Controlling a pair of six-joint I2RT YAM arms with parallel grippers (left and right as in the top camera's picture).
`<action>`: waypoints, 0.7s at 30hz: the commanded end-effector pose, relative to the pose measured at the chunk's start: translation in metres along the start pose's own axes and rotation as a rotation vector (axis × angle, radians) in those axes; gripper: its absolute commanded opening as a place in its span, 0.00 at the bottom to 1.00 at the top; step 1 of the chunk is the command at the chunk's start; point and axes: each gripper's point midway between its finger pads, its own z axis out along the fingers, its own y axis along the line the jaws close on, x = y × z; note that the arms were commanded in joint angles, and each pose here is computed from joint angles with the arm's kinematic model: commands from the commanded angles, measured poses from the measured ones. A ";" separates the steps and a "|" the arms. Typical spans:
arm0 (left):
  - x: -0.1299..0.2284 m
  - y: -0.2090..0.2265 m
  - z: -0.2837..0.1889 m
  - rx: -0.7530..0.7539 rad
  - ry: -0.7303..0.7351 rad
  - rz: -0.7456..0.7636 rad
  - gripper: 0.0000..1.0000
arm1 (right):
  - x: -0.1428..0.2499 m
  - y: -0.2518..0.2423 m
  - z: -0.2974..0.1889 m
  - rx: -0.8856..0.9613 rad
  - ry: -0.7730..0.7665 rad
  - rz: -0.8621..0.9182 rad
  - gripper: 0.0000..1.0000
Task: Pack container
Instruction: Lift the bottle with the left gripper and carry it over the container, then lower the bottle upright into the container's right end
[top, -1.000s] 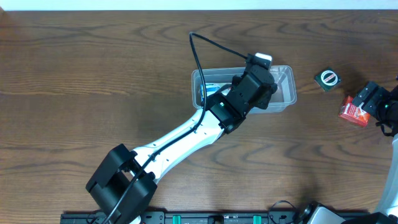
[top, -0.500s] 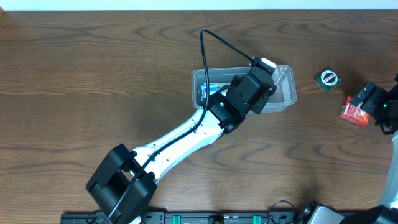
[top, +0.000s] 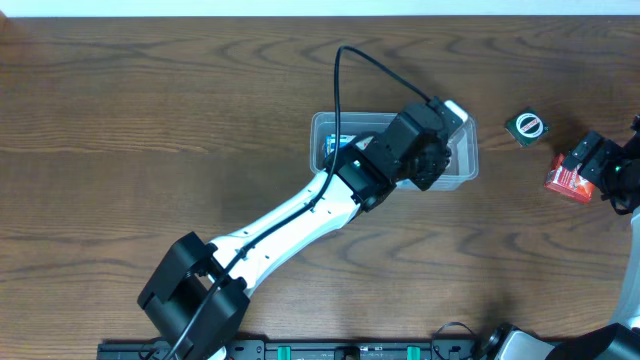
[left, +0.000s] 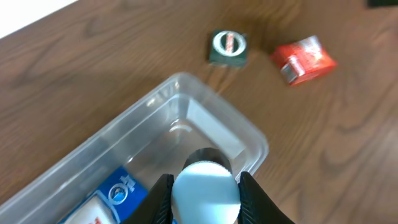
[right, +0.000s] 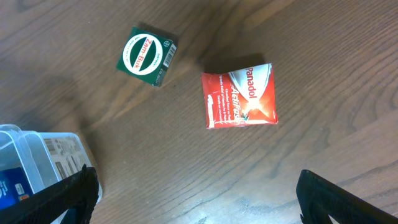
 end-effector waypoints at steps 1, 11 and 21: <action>-0.026 -0.011 -0.010 0.062 -0.054 0.029 0.19 | -0.001 0.007 -0.001 -0.016 -0.001 0.002 0.99; -0.026 0.021 -0.012 -0.034 -0.047 0.070 0.15 | 0.000 0.007 -0.001 -0.017 0.000 0.002 0.99; -0.018 0.081 -0.022 -0.339 -0.014 0.037 0.12 | 0.000 0.008 -0.001 -0.024 0.001 0.002 0.99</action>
